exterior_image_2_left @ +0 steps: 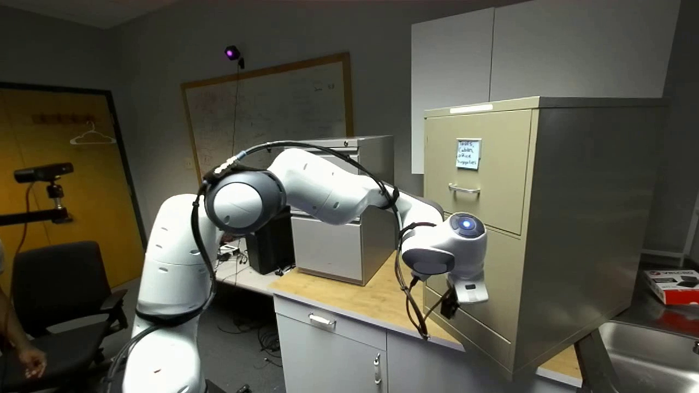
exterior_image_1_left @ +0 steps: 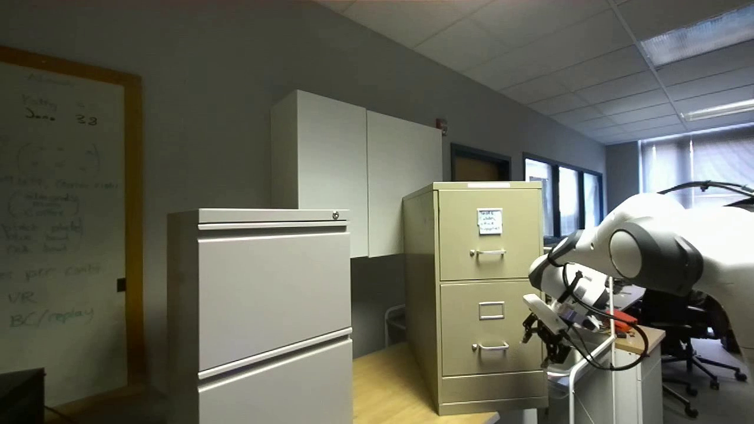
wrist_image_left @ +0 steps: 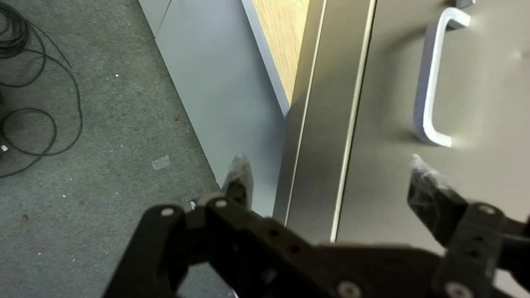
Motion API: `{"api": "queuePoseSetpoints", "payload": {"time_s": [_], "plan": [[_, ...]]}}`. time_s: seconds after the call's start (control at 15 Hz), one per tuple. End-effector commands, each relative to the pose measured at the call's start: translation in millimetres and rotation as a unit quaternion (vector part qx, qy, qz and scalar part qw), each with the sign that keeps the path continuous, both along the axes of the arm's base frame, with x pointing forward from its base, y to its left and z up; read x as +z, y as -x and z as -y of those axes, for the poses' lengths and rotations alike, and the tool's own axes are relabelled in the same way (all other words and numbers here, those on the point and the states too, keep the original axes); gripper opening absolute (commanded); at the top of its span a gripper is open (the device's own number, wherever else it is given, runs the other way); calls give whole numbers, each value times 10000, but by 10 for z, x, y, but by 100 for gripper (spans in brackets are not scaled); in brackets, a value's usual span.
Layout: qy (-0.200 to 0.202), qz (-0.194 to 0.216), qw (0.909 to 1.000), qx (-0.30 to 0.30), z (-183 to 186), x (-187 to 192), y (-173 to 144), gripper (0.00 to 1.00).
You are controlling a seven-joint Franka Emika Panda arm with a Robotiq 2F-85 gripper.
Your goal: Open the bottom drawer of the cabinet to the right
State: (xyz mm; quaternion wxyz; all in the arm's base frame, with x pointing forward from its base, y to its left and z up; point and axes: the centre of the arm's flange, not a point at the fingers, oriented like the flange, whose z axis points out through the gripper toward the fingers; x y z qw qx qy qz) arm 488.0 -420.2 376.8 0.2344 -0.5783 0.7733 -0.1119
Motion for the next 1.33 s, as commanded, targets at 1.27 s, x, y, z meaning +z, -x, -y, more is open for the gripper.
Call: {"api": "queuePoseSetpoints", "payload": {"time_s": [1.27], "plan": [[-946,1251,9540,-2555,-349,-435,720,100]]}}
